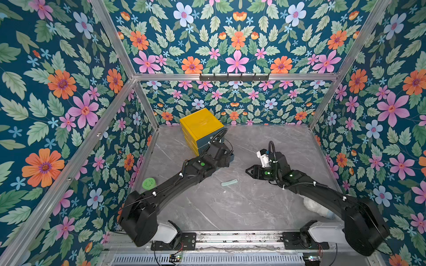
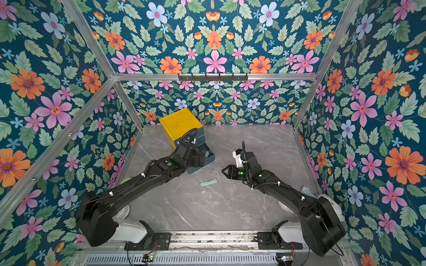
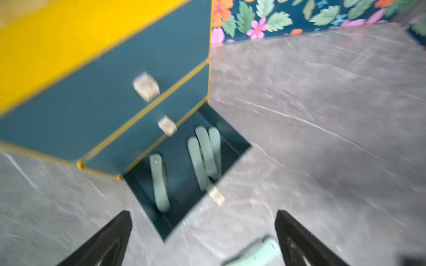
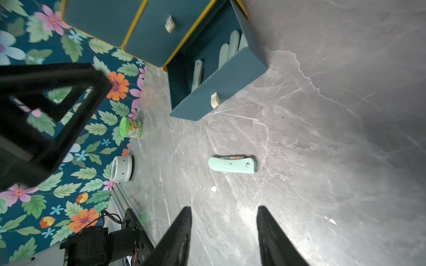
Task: Place the fruit knives into the drawer by color
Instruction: Place the fruit knife in the drawer, then pick up the fruit knife from the center of the board.
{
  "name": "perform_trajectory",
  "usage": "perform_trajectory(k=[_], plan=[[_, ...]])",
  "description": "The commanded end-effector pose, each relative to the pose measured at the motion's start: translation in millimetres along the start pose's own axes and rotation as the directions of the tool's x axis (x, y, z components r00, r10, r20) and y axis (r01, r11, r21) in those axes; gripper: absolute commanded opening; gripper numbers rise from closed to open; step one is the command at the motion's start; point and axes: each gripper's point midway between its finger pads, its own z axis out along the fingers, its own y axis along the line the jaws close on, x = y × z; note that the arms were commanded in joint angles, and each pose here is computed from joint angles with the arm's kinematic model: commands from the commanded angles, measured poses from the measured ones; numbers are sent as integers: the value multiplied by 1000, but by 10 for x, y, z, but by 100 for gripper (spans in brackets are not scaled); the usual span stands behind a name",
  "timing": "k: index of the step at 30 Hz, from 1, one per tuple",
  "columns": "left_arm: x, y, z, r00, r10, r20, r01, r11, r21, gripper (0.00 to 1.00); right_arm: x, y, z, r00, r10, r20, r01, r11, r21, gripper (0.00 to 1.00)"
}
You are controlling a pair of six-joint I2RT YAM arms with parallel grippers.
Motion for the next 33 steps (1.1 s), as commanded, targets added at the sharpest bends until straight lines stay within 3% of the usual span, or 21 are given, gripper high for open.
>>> perform_trajectory(k=[1,7,16,26,30,33], plan=[[167,-78,-147,992,-129,-9,129,984,119,99,34,104,246,994,-88,-70,87,996,-23,45],[581,222,-434,976,-218,13,215,969,120,99,119,50,897,971,-132,-201,139,990,21,37],[1064,511,-482,964,-266,-3,266,962,64,99,277,-228,1304,941,-150,-302,200,970,140,35],[1187,569,-448,965,-263,-11,264,964,43,99,830,-259,1137,897,-117,-426,200,967,155,35],[1188,583,-450,966,-258,-5,258,965,37,99,893,-163,1011,904,-127,-409,206,966,156,35],[1171,587,-454,967,-256,-4,256,966,33,99,833,-52,928,914,-163,-372,232,961,149,42]])
